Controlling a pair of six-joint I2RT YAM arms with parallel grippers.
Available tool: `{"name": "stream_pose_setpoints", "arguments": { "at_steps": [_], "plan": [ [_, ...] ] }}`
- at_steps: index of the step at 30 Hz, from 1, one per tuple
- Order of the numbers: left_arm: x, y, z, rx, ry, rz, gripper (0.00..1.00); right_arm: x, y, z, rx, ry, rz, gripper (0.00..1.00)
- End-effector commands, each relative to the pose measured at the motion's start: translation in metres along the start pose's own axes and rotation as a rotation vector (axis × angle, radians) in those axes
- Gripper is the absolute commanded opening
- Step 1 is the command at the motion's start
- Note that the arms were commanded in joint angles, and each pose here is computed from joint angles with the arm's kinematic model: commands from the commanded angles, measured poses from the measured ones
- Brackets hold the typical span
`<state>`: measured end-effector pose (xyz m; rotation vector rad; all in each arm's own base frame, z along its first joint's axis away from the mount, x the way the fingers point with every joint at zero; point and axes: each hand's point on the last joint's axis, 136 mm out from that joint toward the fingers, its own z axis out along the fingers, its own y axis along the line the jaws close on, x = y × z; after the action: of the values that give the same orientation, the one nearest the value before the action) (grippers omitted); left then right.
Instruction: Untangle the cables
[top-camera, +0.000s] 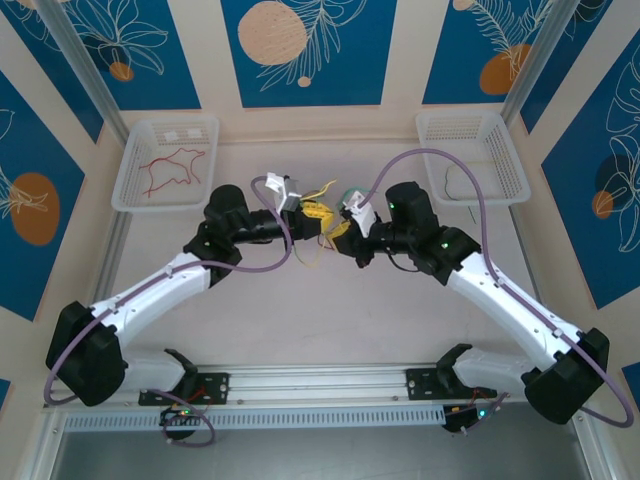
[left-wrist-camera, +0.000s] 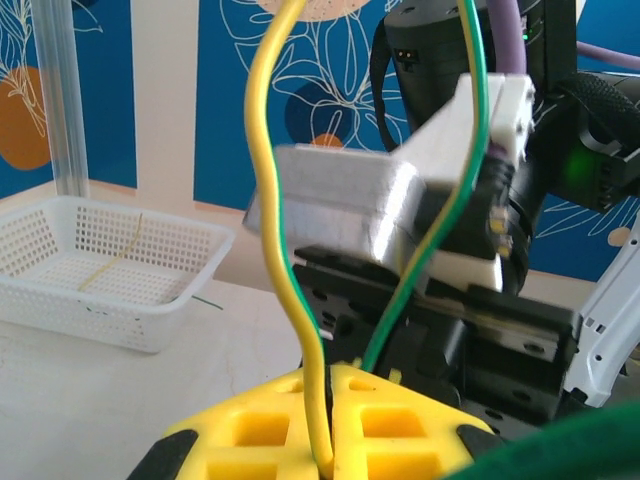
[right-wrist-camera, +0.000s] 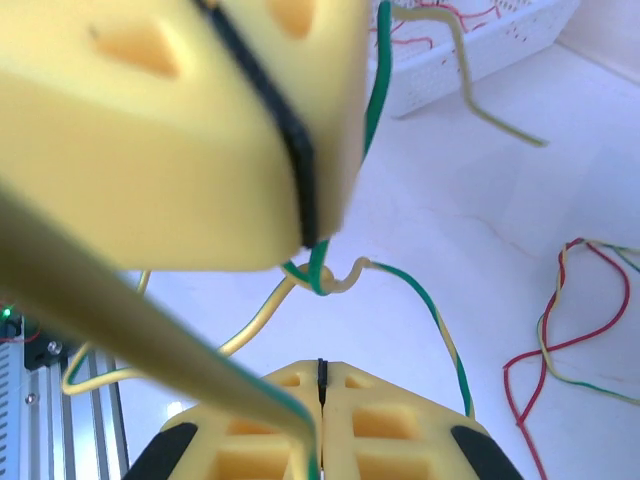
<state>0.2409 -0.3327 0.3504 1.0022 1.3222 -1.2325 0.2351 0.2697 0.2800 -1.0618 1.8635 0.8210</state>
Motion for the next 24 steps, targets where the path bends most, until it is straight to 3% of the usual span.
{"name": "stream_pose_setpoints", "arguments": {
  "at_steps": [1, 10, 24],
  "plan": [
    [-0.023, -0.023, -0.002, 0.082, -0.049, 0.054, 0.00, -0.004, 0.009, -0.003, -0.047, -0.033, -0.001, 0.00],
    [-0.028, -0.028, 0.008, 0.140, -0.046, 0.049, 0.09, -0.009, 0.017, 0.004, -0.092, -0.035, -0.006, 0.00],
    [-0.028, -0.040, 0.013, 0.183, -0.048, 0.051, 0.11, -0.014, 0.009, 0.001, -0.063, -0.053, 0.004, 0.00]
  ]
}}
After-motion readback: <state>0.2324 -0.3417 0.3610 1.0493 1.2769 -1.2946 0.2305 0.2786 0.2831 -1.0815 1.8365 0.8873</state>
